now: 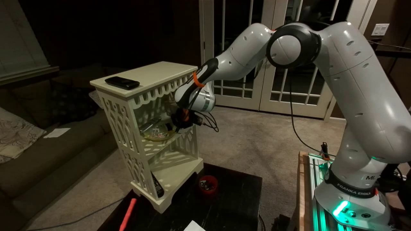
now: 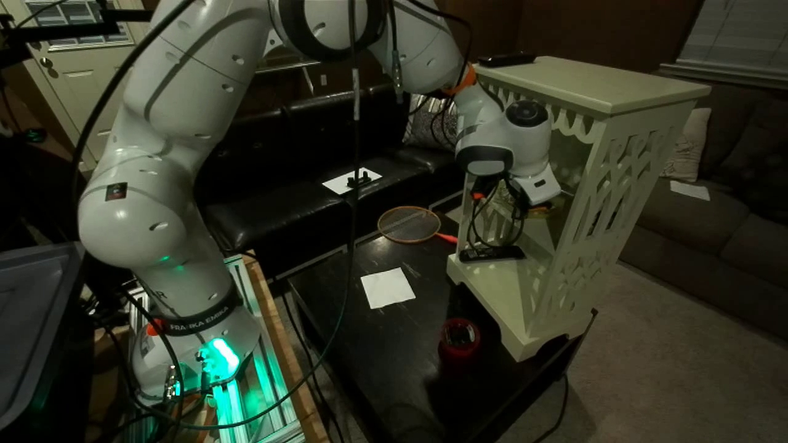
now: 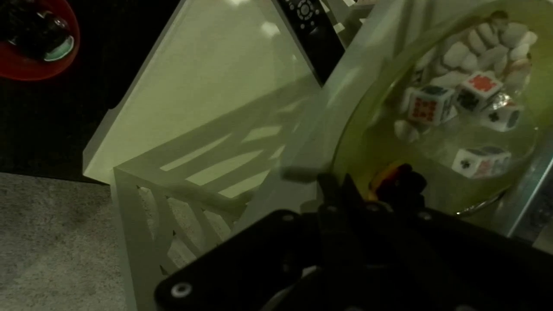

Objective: Move the yellow plate to the second shelf

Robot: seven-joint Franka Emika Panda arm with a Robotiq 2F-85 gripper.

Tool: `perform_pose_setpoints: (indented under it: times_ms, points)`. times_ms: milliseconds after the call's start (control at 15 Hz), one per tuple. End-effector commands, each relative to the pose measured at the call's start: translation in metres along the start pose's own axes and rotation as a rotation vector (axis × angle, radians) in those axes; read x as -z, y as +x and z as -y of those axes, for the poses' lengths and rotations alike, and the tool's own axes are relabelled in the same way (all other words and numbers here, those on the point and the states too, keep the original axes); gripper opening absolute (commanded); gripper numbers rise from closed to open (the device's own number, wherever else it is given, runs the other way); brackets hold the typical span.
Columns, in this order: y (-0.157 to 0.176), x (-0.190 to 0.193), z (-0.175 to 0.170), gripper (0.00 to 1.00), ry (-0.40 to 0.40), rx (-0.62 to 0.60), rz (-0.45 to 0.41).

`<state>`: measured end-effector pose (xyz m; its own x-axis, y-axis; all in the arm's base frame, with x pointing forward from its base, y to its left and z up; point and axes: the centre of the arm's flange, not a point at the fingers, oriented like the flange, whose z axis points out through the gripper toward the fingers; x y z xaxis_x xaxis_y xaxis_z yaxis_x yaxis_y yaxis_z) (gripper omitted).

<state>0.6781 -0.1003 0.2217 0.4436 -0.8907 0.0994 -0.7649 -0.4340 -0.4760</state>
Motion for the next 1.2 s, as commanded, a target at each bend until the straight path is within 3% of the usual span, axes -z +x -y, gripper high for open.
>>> perform_pose_setpoints:
  times_ms: [0, 133, 533, 800, 1133]
  points:
    - [0.006, -0.004, 0.014, 0.01, 0.001, 0.006, -0.043]
    - [0.007, -0.003, 0.014, 0.29, -0.003, 0.013, -0.045]
    - [0.017, 0.021, 0.012, 0.70, 0.014, 0.039, -0.072]
    - [0.017, 0.050, -0.005, 0.97, 0.037, 0.111, -0.033]
    - [0.010, 0.120, -0.032, 1.00, 0.075, 0.363, -0.024]
